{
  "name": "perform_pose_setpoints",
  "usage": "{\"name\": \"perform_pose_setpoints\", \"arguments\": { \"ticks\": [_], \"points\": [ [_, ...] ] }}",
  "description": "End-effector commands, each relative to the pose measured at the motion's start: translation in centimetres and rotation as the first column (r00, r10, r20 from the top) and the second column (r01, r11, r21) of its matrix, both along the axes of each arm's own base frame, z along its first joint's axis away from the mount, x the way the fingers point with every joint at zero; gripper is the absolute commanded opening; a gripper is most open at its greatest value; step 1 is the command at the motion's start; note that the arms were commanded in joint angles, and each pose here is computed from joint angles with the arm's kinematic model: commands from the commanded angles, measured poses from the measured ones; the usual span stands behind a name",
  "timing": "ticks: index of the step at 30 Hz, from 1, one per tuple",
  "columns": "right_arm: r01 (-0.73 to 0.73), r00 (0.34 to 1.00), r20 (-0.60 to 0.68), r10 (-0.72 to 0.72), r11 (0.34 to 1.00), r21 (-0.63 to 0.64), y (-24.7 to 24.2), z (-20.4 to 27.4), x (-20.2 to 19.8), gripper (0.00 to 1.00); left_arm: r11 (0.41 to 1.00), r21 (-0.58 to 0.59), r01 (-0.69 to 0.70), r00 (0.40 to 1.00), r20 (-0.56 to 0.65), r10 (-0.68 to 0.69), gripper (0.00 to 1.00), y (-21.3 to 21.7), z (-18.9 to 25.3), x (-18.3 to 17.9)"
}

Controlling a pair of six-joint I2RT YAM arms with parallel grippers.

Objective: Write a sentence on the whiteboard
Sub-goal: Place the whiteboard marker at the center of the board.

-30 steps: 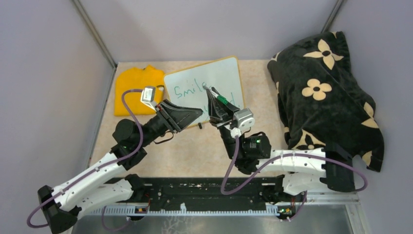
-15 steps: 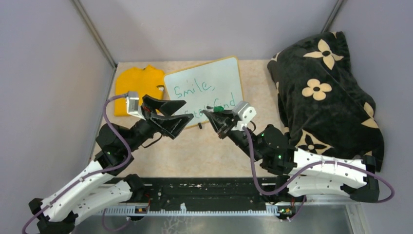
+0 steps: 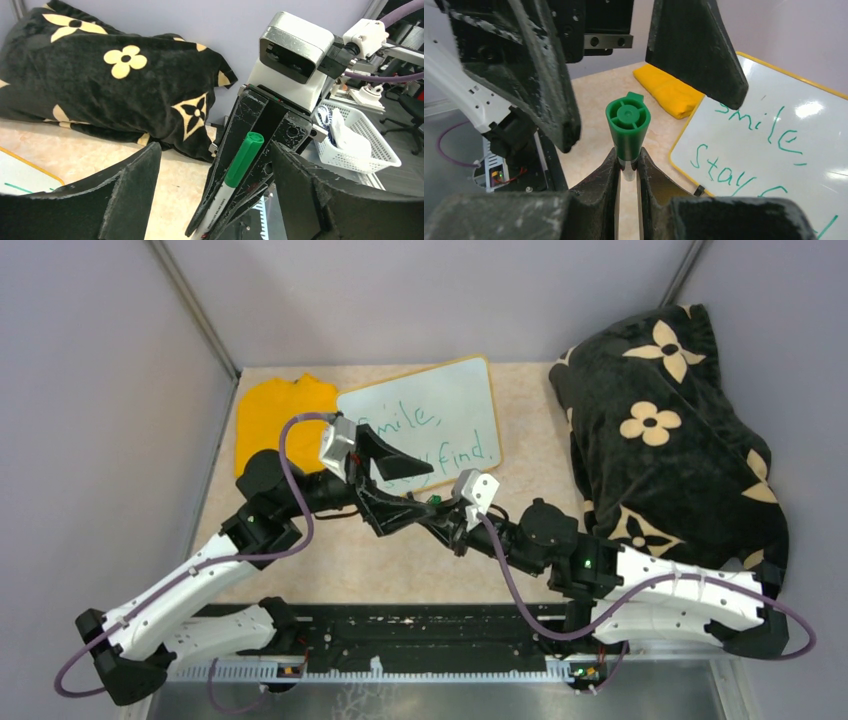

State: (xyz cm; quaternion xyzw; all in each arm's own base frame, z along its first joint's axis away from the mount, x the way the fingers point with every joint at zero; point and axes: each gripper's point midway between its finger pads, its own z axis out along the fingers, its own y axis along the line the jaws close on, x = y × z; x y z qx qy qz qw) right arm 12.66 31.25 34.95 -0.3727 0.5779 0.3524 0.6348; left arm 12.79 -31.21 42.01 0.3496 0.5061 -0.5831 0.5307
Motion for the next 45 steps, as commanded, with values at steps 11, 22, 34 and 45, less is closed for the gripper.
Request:
{"name": "perform_pose_setpoints", "arguments": {
  "ticks": [11,22,34,45],
  "points": [
    [-0.099,0.995,-0.013,0.101,0.992,0.076,-0.5,2.7,-2.0,0.00,0.977,0.072,0.199,0.978,0.042,-0.203,0.55,-0.6,-0.8,-3.1],
    [-0.121,0.992,-0.025,0.123,0.989,0.085,-0.4,2.8,-2.4,0.00,0.965,0.081,0.249,0.968,0.020,-0.252,0.27,-0.7,-1.6,-3.8],
    [-0.124,0.988,-0.070,0.135,0.982,0.141,0.0,2.9,-2.6,0.04,0.990,-0.032,0.135,0.989,-0.051,-0.137,0.00,0.2,-1.4,-2.7],
    [-0.035,0.981,-0.170,0.094,0.947,0.319,-0.4,3.3,-1.6,0.41,0.979,-0.202,0.027,0.986,-0.154,-0.059,0.00,1.7,-0.8,-1.6]
  ]
}}
